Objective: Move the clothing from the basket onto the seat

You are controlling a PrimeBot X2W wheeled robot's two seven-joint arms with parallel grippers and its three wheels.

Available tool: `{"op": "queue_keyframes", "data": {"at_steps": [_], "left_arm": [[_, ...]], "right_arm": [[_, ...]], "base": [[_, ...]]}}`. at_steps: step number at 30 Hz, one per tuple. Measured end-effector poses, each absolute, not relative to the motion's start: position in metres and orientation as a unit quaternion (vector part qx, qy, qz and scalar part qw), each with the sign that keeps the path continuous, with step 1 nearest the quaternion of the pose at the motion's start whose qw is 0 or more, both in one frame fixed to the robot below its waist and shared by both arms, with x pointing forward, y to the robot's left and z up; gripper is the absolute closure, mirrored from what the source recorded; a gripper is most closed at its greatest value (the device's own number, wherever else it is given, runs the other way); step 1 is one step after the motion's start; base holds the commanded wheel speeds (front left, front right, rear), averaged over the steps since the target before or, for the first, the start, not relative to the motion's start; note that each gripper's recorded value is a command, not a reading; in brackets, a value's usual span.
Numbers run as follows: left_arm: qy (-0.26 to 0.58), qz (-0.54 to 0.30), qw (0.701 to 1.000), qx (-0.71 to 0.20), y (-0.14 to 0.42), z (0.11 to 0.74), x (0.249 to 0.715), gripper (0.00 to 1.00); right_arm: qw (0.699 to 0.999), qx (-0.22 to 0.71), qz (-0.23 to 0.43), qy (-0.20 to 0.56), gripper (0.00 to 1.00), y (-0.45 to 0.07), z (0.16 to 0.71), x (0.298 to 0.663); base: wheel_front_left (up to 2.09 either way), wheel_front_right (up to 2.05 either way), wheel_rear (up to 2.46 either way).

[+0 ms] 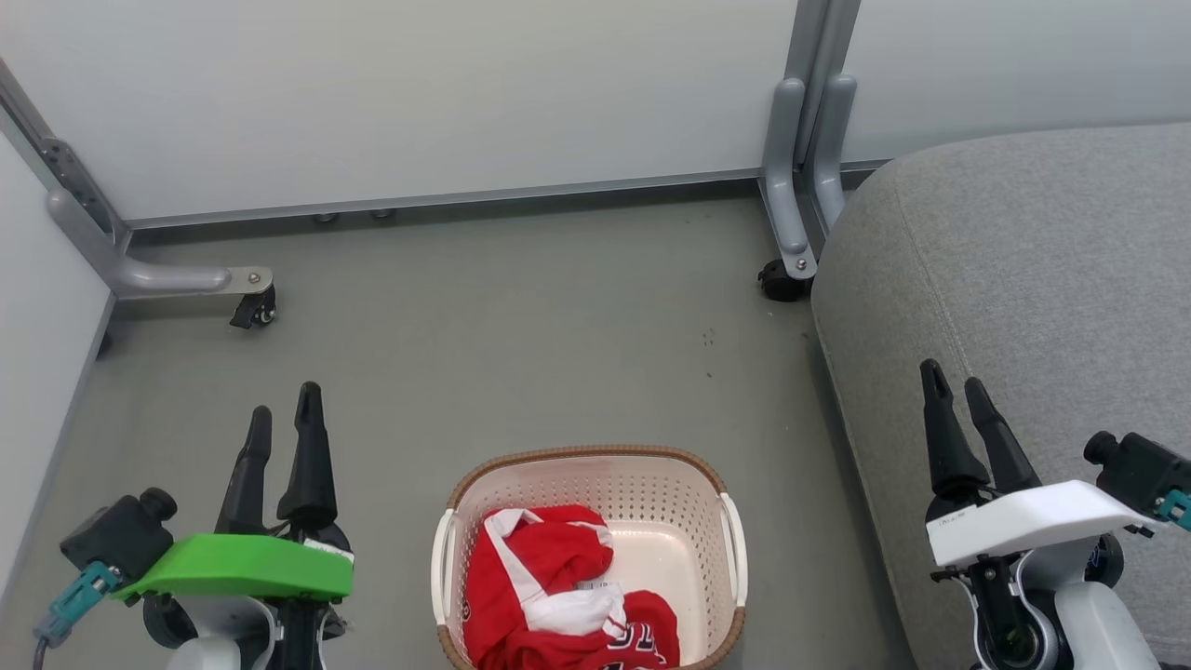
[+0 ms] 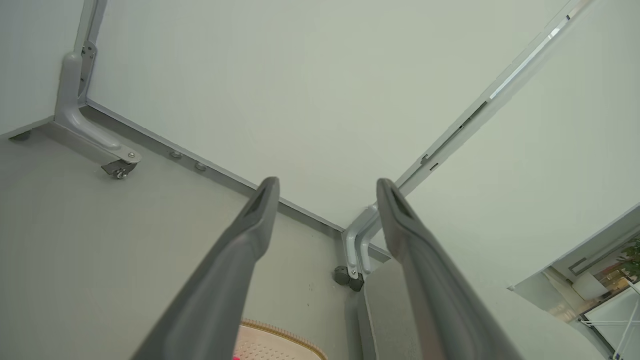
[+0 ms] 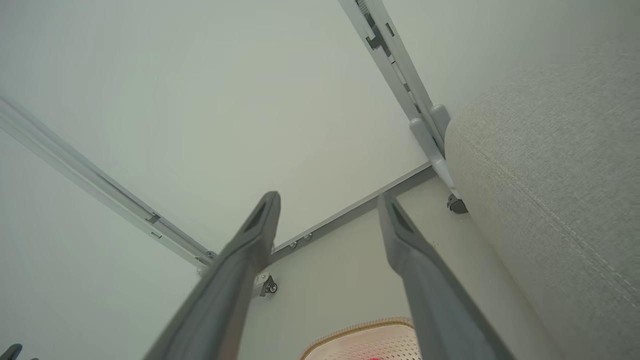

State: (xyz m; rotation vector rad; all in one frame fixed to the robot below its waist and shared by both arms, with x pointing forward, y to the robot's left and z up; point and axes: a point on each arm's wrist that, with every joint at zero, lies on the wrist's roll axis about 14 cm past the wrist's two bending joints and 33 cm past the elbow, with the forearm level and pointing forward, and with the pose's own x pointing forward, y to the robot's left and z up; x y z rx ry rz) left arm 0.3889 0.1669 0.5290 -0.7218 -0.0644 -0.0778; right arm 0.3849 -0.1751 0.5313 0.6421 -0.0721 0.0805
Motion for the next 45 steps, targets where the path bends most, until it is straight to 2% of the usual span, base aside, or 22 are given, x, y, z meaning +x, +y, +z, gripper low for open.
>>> {"op": "queue_keyframes", "data": {"at_steps": [21, 45], "left_arm": [[-0.032, -0.052, 0.972, -0.226, 0.157, 0.522, 0.383, 0.00], [-0.025, -0.067, 0.989, -0.128, 0.149, 0.508, 0.379, 0.00]], "right_arm": [[0.977, 0.202, 0.054, -0.031, 0.00, -0.163, 0.521, 0.380], [0.991, 0.109, 0.074, -0.024, 0.00, -0.151, 0.511, 0.377]], "base": [[0.00, 0.00, 0.00], [0.00, 0.00, 0.00]]}}
